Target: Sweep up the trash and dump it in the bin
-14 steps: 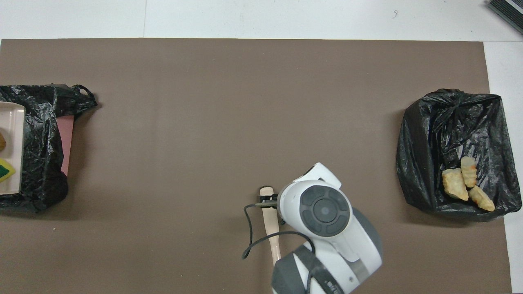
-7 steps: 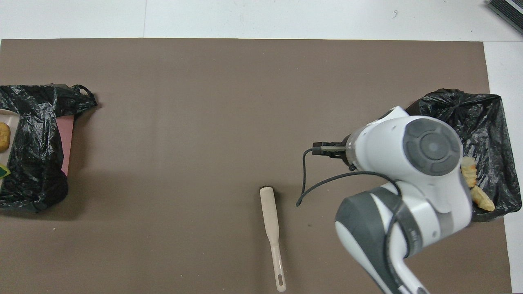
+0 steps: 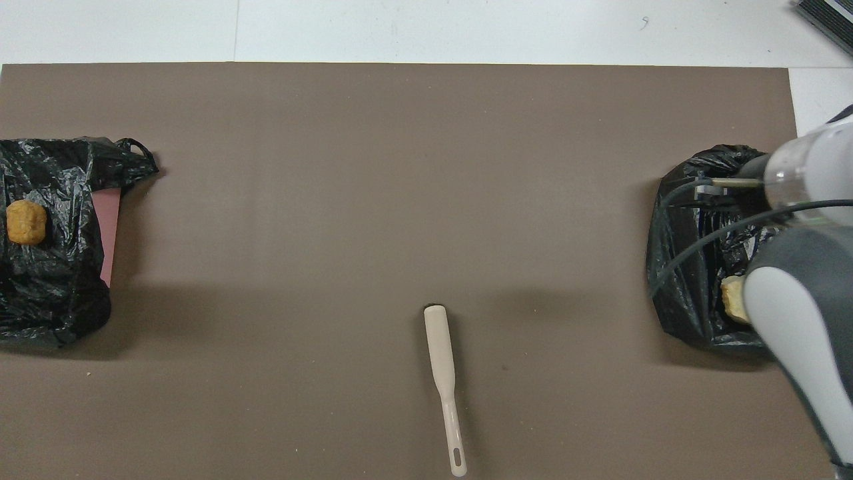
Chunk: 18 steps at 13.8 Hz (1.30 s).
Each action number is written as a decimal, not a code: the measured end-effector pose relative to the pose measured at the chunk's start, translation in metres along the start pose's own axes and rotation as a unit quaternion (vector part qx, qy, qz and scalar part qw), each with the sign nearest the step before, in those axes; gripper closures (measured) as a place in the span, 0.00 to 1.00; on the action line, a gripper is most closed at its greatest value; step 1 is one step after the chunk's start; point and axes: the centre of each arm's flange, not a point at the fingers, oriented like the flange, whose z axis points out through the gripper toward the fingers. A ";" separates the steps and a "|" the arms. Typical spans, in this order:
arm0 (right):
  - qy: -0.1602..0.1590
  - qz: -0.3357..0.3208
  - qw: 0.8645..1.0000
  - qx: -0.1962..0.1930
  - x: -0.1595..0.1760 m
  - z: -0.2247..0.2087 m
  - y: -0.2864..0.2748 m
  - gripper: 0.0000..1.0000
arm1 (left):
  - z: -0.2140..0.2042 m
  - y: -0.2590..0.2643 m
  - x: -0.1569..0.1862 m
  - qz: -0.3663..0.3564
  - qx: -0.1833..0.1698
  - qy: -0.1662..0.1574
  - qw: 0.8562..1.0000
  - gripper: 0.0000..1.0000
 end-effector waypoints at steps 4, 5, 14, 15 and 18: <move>-0.022 0.011 1.000 -0.005 -0.009 -0.053 0.037 0.00 | -0.038 0.005 -0.005 -0.015 0.004 -0.039 0.999 0.69; -0.025 0.013 1.000 -0.004 -0.014 -0.064 0.039 0.00 | -0.044 0.008 -0.009 -0.018 0.004 -0.042 0.999 0.69; -0.039 0.007 0.999 0.000 -0.030 -0.079 0.035 0.00 | -0.152 0.033 0.087 -0.194 -0.075 0.137 0.969 0.69; -0.037 0.000 0.999 0.000 -0.031 -0.081 0.034 0.00 | -0.172 0.037 0.104 -0.226 -0.091 0.159 0.957 0.69; -0.038 -0.018 0.999 0.001 -0.035 -0.086 0.032 0.00 | -0.226 0.049 0.150 -0.322 -0.139 0.213 0.912 0.69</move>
